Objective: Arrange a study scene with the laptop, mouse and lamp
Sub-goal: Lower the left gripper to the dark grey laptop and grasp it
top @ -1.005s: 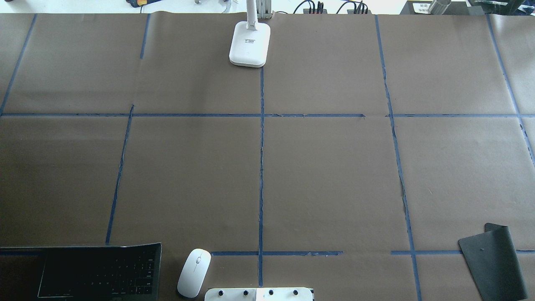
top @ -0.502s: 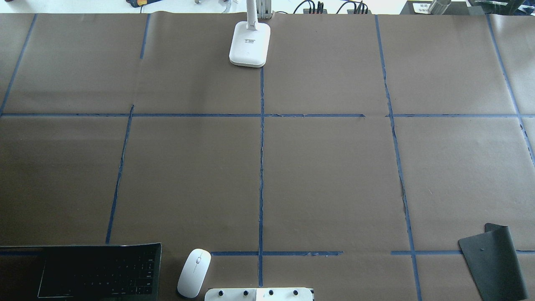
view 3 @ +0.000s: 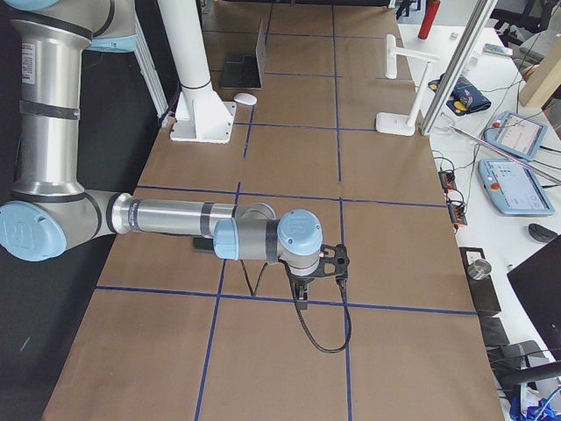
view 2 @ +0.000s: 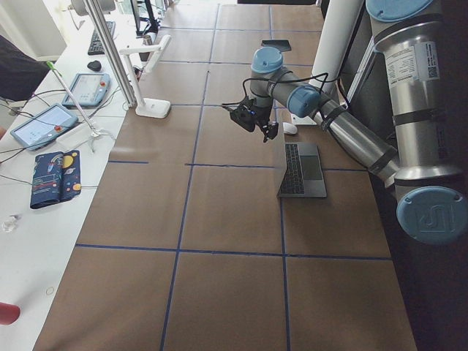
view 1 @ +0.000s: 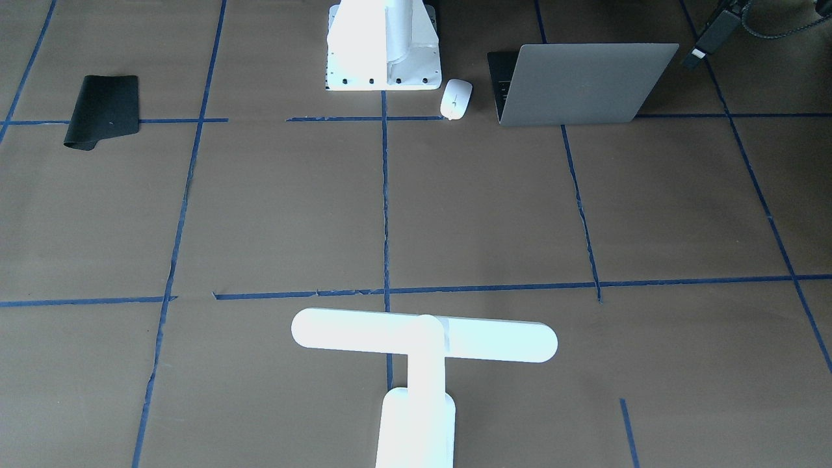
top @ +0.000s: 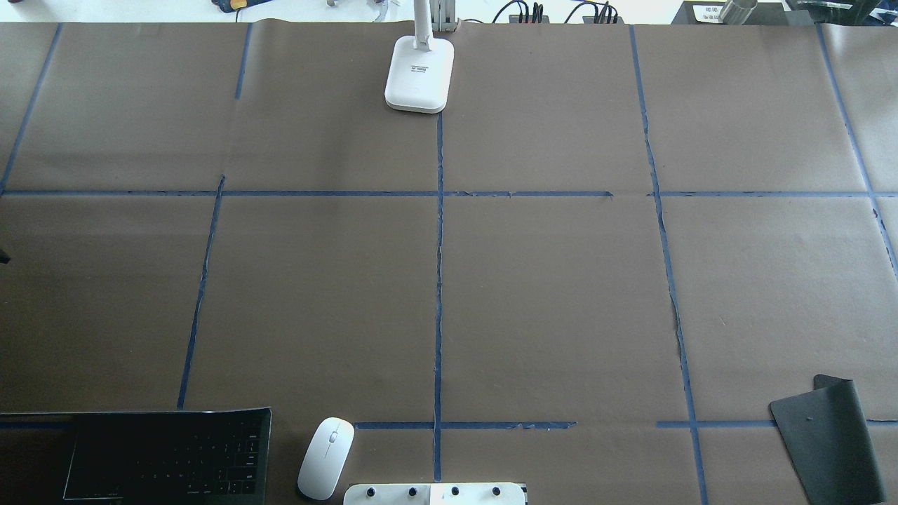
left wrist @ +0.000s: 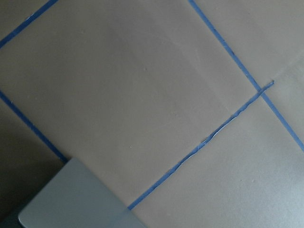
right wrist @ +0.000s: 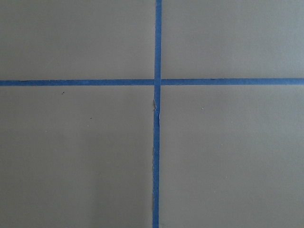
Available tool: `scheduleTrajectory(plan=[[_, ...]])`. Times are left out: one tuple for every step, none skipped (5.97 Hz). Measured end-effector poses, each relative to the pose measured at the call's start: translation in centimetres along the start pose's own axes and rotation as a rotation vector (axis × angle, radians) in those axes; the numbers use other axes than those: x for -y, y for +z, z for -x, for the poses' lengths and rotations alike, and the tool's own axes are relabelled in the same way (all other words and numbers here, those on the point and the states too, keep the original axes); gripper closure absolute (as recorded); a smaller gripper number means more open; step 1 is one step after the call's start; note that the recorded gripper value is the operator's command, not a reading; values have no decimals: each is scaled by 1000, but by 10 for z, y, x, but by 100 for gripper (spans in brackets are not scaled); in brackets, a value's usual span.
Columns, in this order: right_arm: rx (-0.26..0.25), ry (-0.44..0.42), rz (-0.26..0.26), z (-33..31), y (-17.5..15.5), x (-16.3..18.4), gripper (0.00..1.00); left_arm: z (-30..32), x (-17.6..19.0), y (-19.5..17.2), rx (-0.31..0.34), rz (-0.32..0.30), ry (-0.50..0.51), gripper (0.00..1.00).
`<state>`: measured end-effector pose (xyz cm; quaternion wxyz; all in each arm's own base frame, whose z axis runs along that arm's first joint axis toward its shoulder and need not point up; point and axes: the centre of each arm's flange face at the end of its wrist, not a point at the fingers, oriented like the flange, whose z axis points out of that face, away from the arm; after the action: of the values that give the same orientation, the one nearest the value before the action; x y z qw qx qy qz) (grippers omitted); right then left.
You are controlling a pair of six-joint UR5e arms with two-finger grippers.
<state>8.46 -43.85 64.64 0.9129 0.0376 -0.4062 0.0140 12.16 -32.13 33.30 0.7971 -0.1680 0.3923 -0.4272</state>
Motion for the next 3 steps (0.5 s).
scheduleTrajectory(plan=[[0, -2, -2, 1, -1, 0, 0, -1, -24, 12, 18, -35, -60, 0], [0, -4, -3, 2, -2, 0, 0, -1, -46, 24, 33, -50, -112, 0], [-1, -4, -4, 2, -2, 1, 0, 1, -64, 37, 48, -70, -151, 0]])
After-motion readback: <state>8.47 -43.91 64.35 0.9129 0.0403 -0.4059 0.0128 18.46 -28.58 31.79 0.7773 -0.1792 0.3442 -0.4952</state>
